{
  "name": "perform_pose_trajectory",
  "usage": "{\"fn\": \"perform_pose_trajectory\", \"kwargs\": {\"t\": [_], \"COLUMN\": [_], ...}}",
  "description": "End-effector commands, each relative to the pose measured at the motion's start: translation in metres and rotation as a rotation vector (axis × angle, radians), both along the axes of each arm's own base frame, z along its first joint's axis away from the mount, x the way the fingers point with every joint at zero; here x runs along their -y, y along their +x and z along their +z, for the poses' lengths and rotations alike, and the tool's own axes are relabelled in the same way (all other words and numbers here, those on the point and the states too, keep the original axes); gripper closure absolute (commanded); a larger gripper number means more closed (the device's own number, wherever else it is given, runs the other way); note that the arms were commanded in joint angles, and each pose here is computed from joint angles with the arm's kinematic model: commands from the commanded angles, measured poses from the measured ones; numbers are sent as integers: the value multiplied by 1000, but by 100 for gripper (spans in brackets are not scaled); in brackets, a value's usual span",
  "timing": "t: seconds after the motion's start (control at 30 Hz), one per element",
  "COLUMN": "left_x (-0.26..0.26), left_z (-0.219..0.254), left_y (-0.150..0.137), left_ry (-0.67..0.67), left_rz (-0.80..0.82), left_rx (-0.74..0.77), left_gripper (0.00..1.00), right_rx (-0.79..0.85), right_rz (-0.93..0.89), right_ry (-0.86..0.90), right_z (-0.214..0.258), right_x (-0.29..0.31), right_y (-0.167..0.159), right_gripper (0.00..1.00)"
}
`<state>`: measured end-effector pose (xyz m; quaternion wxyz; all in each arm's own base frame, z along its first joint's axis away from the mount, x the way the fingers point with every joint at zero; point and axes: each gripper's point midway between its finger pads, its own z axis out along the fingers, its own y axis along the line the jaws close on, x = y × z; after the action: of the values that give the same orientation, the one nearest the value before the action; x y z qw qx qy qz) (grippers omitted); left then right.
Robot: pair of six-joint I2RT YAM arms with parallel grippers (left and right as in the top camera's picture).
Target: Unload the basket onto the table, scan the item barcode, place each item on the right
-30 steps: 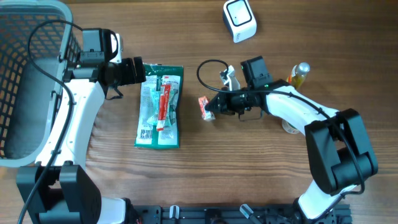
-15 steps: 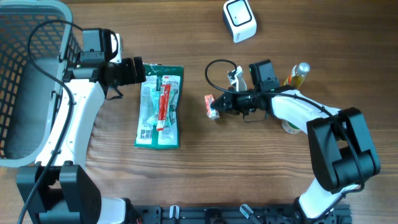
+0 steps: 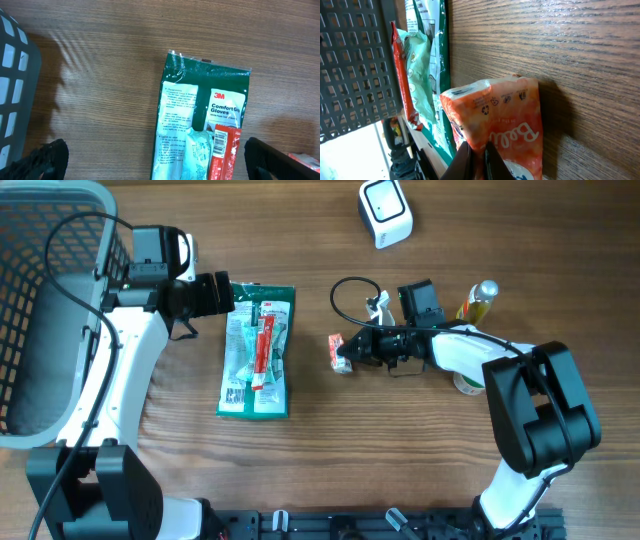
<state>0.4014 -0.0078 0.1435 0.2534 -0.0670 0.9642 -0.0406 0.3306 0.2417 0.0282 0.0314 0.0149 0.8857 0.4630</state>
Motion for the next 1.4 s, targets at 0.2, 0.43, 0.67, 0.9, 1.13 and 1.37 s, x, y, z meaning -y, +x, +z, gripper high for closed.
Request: {"fn": "perform_pose_trajectory", "kwargs": {"t": [0.2, 0.43, 0.67, 0.9, 1.13, 1.37], "left_x": [0, 0, 0, 0, 0, 0], "left_z": [4, 4, 4, 4, 4, 4], "left_y": [2, 2, 2, 2, 2, 2], "left_ry": [1, 1, 1, 1, 1, 1], "left_rz": [-15, -15, -15, -15, -15, -15], "left_rx": [15, 14, 15, 15, 15, 15], "left_gripper": [0, 0, 0, 0, 0, 0], "right_rx": [-16, -5, 59, 180, 280, 393], "right_rz": [-47, -46, -55, -107, -99, -53], "right_ry": [19, 13, 12, -42, -339, -674], "right_z": [3, 5, 24, 66, 110, 96], "right_x": [18, 24, 24, 32, 45, 21], "right_y": [8, 9, 15, 32, 41, 22], "right_gripper": [91, 75, 56, 47, 40, 28]}}
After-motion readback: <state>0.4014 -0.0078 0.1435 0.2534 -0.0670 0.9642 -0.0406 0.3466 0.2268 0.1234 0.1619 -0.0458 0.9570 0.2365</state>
